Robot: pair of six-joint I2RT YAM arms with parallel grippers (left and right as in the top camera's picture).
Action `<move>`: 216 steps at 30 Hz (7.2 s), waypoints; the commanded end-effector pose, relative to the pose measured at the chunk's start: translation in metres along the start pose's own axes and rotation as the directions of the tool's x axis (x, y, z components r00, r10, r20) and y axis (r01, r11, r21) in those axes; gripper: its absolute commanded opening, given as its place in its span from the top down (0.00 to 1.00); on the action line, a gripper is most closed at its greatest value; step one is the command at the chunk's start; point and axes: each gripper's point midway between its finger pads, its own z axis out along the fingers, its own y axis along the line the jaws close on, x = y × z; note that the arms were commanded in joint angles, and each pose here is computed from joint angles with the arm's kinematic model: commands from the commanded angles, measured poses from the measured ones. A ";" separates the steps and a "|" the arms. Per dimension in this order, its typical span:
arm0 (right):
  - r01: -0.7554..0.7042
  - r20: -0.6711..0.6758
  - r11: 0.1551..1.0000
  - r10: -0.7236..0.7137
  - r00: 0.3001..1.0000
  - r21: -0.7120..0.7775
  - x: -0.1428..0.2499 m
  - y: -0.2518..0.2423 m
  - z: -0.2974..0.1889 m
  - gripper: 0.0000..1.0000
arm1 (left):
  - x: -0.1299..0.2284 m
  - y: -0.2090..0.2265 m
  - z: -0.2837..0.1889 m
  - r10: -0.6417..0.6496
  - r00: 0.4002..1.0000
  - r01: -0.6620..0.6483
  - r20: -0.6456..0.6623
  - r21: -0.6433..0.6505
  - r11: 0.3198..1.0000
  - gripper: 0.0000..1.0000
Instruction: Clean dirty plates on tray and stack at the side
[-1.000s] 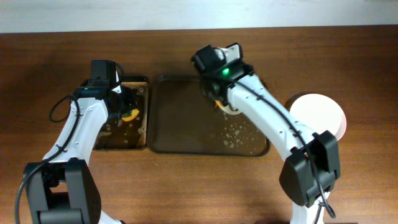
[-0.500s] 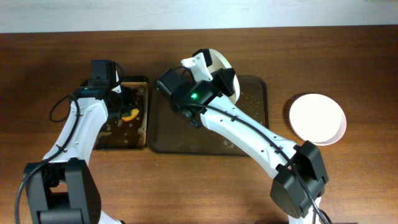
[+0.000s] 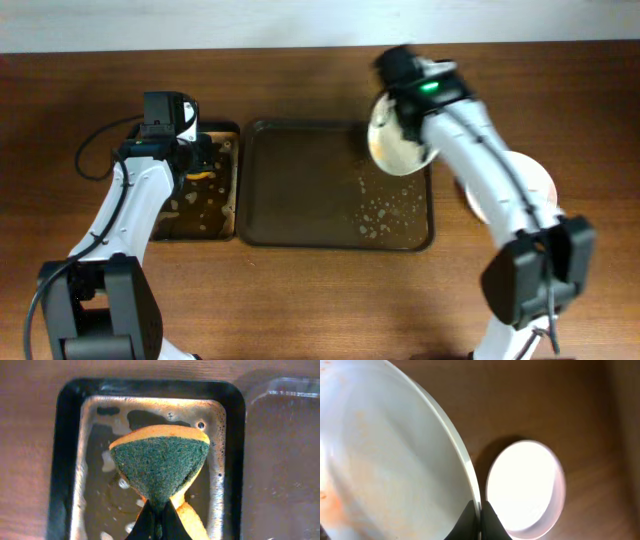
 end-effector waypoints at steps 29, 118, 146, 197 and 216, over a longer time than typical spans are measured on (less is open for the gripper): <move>-0.587 -0.564 0.802 0.436 0.701 -0.111 0.129 -0.166 0.135 0.27 | 0.046 -0.026 0.057 0.165 0.973 -0.139 -0.163 0.157 0.978 0.87; -0.248 -0.435 0.772 -0.041 0.900 -0.586 0.097 -0.021 0.078 0.33 | 0.103 -0.003 0.080 -0.068 0.975 0.064 -0.211 -0.028 0.998 0.85; -0.250 -0.440 0.772 -0.043 0.897 -0.584 0.099 -0.021 0.077 0.33 | -0.012 -0.017 0.076 -0.089 0.985 0.076 0.148 0.086 0.993 0.75; 0.036 -0.167 0.849 -0.146 0.975 -0.528 0.051 -0.017 -0.011 0.02 | 0.050 -0.010 -0.092 -0.064 0.953 0.088 -0.295 0.067 0.994 0.00; 0.059 0.279 0.859 0.099 0.955 -0.508 0.107 -0.082 -0.098 0.02 | 0.109 0.004 -0.194 -0.087 0.922 0.071 0.376 0.056 0.996 0.00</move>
